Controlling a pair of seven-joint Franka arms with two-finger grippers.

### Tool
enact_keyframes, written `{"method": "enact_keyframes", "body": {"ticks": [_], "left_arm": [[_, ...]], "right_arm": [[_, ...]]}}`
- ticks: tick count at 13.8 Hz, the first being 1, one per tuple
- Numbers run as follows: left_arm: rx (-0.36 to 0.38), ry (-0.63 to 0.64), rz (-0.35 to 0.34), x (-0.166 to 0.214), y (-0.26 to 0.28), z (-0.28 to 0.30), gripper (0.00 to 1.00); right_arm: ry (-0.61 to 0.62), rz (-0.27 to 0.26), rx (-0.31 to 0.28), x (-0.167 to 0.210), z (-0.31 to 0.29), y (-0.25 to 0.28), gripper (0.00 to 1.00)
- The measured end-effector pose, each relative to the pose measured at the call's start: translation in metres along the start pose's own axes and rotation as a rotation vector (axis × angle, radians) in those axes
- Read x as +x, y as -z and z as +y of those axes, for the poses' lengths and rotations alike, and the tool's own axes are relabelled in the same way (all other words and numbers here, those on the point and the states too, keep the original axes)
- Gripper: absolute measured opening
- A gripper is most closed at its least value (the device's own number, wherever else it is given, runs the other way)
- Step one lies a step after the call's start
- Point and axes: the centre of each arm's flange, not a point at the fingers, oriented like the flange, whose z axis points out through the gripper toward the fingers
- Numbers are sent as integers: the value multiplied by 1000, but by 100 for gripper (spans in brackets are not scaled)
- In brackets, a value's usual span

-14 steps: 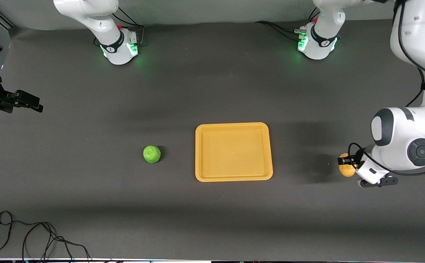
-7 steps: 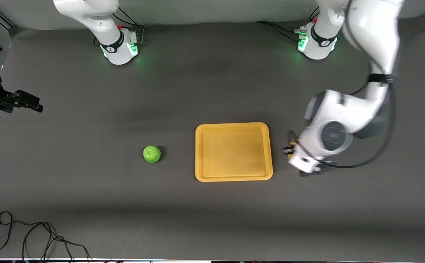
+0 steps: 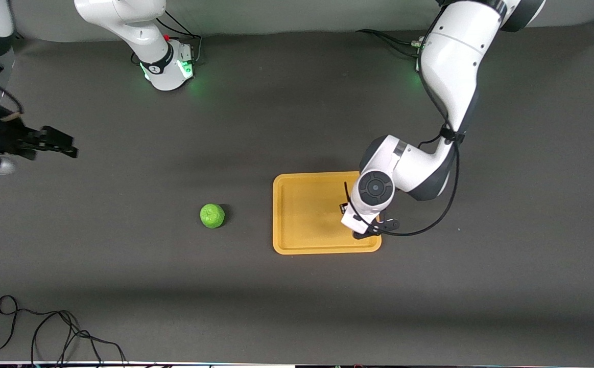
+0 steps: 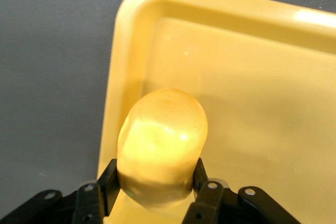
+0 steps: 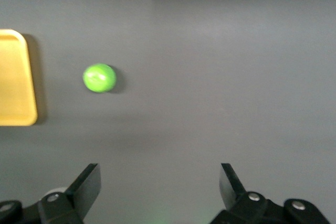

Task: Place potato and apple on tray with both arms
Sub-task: 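Carry the potato with the left gripper over the yellow tray, then release the potato on the tray while the right gripper reaches the apple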

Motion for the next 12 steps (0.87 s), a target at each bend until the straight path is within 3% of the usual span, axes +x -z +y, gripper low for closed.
{"method": "enact_keyframes", "body": {"ticks": [5, 7, 8, 11, 12], "left_arm": [[11, 9, -4, 4, -5, -5, 59], [11, 9, -5, 4, -6, -5, 59], [11, 8, -5, 4, -6, -5, 64], [10, 10, -2, 5, -4, -4, 96], [9, 18, 3, 9, 0, -8, 96]], "right_arm": [[-66, 40, 4, -21, -186, -28, 100], [-63, 44, 4, -27, -225, -44, 100], [-68, 46, 4, -23, -225, -54, 100], [-106, 75, -5, -4, -201, -93, 100], [-105, 94, -9, -1, -197, -109, 100]]}}
